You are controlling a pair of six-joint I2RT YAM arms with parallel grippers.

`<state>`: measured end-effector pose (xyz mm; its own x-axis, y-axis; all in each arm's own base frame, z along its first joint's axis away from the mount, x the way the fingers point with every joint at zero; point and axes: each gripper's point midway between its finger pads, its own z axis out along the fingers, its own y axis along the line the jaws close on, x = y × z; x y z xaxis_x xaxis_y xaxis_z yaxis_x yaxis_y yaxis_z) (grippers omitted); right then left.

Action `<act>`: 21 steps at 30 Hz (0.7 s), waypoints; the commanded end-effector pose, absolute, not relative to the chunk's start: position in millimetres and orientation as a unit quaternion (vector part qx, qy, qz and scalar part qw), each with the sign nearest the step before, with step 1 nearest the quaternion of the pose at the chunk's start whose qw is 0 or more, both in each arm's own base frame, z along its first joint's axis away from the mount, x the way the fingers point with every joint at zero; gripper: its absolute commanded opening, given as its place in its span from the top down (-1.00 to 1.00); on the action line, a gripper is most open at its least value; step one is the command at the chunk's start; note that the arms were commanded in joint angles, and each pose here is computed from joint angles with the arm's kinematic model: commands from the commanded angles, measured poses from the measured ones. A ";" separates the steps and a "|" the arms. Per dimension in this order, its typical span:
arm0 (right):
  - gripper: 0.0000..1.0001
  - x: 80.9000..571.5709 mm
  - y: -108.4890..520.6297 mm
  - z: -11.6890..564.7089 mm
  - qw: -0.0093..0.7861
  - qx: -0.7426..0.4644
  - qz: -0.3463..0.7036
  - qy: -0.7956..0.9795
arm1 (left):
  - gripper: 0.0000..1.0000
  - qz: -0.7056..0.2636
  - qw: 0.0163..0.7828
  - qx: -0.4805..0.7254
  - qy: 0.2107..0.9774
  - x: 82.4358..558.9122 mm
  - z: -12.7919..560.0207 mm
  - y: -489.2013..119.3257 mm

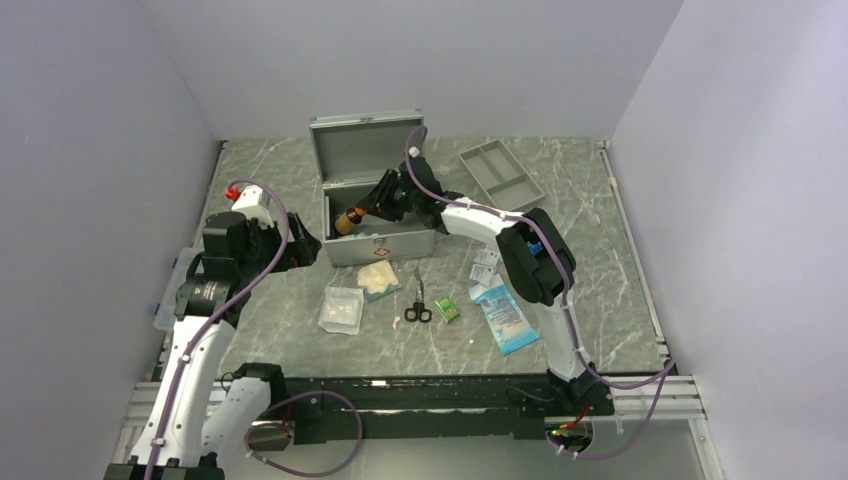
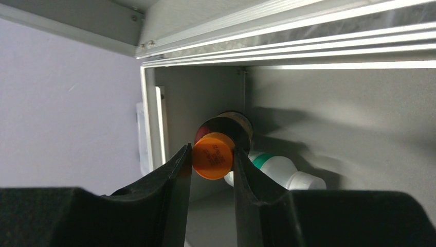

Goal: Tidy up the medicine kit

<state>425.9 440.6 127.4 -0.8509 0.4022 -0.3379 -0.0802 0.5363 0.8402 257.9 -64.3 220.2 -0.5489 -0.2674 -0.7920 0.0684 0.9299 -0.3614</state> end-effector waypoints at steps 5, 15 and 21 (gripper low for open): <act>1.00 439.2 450.2 132.2 0.260 0.133 0.484 0.825 | -0.98 -0.190 0.486 -0.057 0.851 261.2 230.7 -66.7; 0.71 441.5 441.3 96.8 0.241 0.139 0.414 0.867 | -0.98 -0.190 0.485 -0.057 0.852 261.6 230.6 -67.0; 0.19 435.9 435.4 87.1 0.234 0.117 0.385 0.885 | -0.98 -0.190 0.485 -0.057 0.851 261.4 231.0 -67.0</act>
<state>437.7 442.9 101.6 -0.8559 0.4268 -0.2921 0.0276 0.6018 0.7982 257.6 -65.4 220.3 -0.5509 -0.2669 -0.7908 0.0734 0.9283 -0.3645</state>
